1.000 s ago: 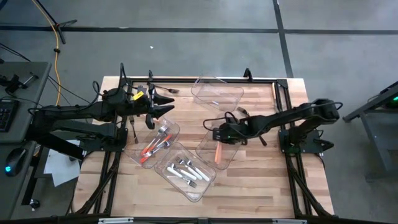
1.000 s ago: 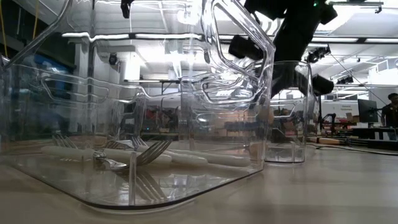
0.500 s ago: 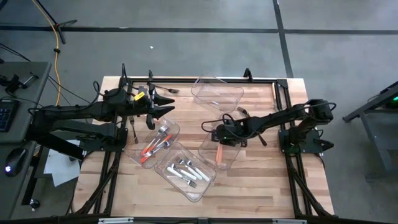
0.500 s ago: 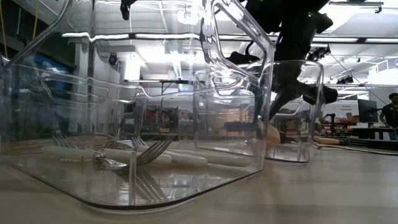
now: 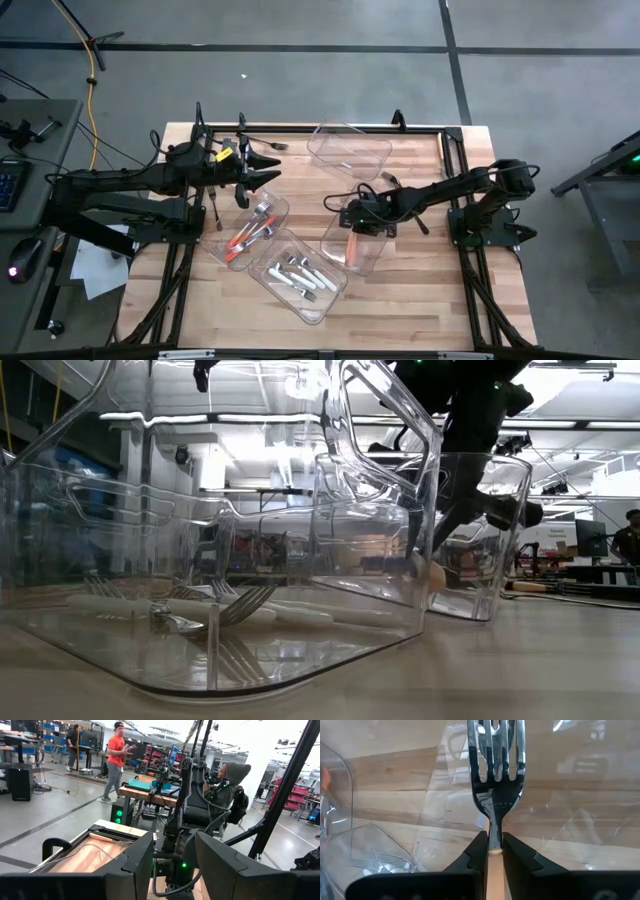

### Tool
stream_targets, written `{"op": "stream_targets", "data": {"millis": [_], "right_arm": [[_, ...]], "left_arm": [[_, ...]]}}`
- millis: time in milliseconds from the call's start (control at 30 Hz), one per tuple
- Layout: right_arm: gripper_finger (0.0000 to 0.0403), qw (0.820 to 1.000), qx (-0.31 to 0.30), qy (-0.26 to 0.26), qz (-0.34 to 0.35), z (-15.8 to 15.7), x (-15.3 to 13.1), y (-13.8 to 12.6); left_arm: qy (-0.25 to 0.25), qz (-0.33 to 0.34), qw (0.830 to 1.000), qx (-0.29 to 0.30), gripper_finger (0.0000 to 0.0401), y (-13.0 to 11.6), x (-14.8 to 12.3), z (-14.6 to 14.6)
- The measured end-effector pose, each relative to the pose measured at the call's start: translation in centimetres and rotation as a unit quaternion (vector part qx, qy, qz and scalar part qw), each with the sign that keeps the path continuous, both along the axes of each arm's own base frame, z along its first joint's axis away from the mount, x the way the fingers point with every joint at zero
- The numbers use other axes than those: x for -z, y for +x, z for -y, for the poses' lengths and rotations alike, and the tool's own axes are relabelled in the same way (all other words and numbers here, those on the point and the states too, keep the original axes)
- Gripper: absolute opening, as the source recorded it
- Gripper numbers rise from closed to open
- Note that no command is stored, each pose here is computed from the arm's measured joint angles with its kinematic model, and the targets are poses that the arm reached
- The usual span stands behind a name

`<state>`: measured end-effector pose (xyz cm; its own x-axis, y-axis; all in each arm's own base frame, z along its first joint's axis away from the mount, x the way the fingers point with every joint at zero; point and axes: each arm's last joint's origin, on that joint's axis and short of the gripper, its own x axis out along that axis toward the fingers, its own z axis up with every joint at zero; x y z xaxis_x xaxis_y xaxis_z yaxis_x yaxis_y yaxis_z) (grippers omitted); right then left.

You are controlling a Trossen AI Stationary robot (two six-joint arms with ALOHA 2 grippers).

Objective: Sort silverware by color (type)
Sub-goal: Put the light orange fork into the middle right transparent bin

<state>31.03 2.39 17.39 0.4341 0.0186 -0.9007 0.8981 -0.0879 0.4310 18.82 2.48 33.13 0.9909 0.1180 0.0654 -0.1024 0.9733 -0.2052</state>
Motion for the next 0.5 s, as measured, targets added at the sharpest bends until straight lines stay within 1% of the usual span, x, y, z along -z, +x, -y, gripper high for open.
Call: {"op": "stream_targets", "data": {"millis": [267, 367, 500], "right_arm": [[0.0039, 1.000, 0.000, 0.001, 0.000, 0.00, 0.00, 0.01], [0.0054, 1.000, 0.000, 0.001, 0.000, 0.00, 0.01, 0.00], [0.0088, 1.000, -0.001, 0.000, -0.001, 0.00, 0.00, -0.02]], "left_arm": [[0.000, 0.000, 1.000, 0.000, 0.0136, 0.00, 0.00, 0.00], [0.000, 0.000, 1.000, 0.000, 0.0136, 0.00, -0.01, 0.00], [0.000, 0.000, 1.000, 0.000, 0.0136, 0.00, -0.01, 0.00]]}}
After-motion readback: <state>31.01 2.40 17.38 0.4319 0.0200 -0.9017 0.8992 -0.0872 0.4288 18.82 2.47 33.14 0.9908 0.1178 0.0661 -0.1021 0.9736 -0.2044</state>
